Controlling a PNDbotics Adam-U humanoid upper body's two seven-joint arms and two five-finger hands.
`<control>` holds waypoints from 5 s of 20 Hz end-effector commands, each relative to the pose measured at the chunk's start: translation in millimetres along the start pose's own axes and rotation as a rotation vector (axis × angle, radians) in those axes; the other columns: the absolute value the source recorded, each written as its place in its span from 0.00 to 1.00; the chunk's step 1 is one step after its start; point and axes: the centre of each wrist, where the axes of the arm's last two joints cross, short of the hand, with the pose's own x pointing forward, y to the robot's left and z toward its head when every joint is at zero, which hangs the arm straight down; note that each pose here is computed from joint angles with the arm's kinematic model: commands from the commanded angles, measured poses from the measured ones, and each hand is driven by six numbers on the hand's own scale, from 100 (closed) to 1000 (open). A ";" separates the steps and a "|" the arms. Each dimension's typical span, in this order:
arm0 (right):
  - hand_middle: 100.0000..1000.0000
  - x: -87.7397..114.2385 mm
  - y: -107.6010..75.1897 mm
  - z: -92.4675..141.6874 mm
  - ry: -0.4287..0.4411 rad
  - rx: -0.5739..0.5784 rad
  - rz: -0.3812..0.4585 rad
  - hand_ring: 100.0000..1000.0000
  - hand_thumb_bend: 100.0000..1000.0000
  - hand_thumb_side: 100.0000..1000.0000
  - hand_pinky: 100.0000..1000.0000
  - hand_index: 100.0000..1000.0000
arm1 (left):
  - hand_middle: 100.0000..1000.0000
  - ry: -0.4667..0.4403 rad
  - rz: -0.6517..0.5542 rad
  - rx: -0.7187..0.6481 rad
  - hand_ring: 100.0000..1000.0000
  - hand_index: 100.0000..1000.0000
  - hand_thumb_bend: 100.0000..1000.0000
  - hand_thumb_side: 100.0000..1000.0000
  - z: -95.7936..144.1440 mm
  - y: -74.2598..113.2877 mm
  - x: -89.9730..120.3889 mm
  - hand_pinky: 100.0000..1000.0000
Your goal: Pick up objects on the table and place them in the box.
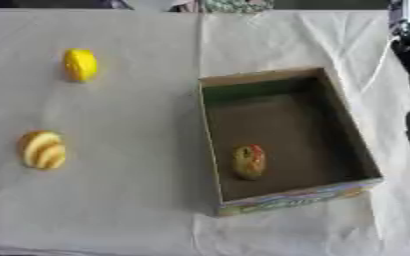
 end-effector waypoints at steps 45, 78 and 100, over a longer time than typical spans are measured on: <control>0.64 7.3 8.8 -7.1 -0.015 0.041 -0.069 0.75 0.00 0.50 0.87 0.73 | 0.76 -0.080 -0.003 -0.595 0.81 0.88 0.59 0.00 -87.3 -87.0 -39.4 0.75; 0.64 10.0 6.0 -12.5 -0.058 -0.006 -0.095 0.75 0.00 0.50 0.86 0.74 | 0.45 -0.473 -0.013 -0.064 0.46 0.53 0.41 0.00 -152.2 11.9 79.2 0.53; 0.65 23.5 -16.3 -34.1 -0.209 -0.102 -0.024 0.75 0.00 0.50 0.86 0.74 | 0.49 -0.560 0.131 -0.171 0.49 0.59 0.23 0.00 -265.4 -55.1 175.6 0.57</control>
